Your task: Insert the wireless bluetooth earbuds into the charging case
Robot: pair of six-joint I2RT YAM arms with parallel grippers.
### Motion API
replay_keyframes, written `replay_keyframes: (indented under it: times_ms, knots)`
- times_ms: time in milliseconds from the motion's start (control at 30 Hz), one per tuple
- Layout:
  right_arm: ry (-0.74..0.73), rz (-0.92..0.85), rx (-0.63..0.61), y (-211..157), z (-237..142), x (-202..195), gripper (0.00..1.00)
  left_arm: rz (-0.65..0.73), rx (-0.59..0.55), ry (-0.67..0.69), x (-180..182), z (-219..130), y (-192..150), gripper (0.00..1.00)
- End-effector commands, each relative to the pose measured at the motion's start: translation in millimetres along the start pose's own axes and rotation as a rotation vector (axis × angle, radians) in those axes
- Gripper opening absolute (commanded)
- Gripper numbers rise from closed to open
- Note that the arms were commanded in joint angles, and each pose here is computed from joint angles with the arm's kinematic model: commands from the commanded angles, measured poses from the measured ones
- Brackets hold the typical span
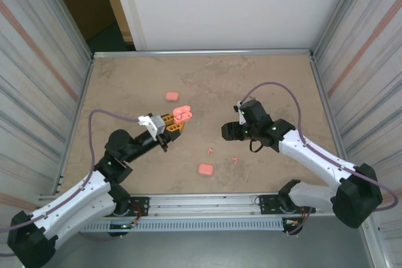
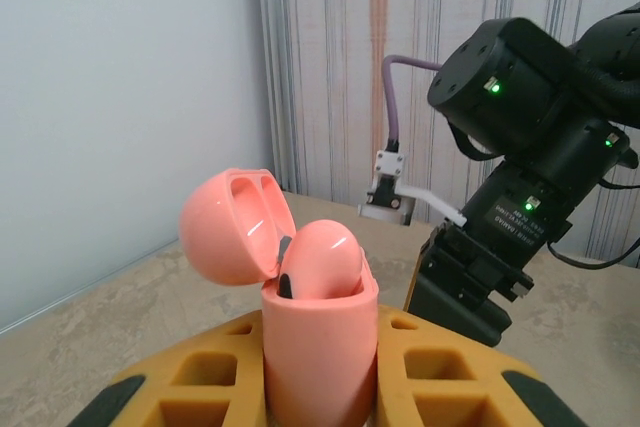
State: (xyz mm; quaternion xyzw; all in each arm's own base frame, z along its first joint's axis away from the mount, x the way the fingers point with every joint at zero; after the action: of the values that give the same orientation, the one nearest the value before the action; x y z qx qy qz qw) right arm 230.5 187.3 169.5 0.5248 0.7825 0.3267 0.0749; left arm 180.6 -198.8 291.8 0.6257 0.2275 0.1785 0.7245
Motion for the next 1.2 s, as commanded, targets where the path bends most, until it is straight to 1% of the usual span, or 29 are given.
replay_keyframes:
  times_ms: [0, 233, 533, 867, 1167]
  knots:
    - [0.042, -0.007, 0.023, 5.1, 1.4, 11.4, 0.67, 0.028, -0.032, 0.005, -1.5, -2.2, 8.7, 0.0]
    - [-0.009, 0.034, 0.141, -11.9, 14.7, 4.9, 0.63, 0.027, -0.03, 0.009, -1.1, -3.1, 7.7, 0.0]
    - [-0.081, 0.109, 0.267, -47.6, 24.1, -7.3, 0.53, 0.035, -0.035, 0.02, -0.3, -5.8, 7.5, 0.0]
    - [-0.11, 0.141, 0.354, -71.4, 36.4, -11.7, 0.45, 0.035, -0.034, 0.02, -0.2, -6.0, 7.0, 0.0]
    - [-0.13, 0.146, 0.392, -83.9, 43.7, -15.6, 0.43, 0.034, -0.035, 0.016, -0.9, -6.0, 7.3, 0.0]
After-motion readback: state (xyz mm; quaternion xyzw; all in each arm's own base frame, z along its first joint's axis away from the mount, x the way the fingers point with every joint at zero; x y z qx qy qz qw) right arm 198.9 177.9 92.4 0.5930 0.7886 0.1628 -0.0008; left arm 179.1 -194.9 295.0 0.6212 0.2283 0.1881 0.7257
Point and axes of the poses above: each hand's point on the last joint's axis, 136 mm out from that joint toward the fingers, its own z axis out along the fingers, its own x axis along the line the jaws close on, y = z × x, the point moved 4 cm from there along -z, back along the fingers, and after that the axes turned 10 degrees about -z, right-handed, at the moved point
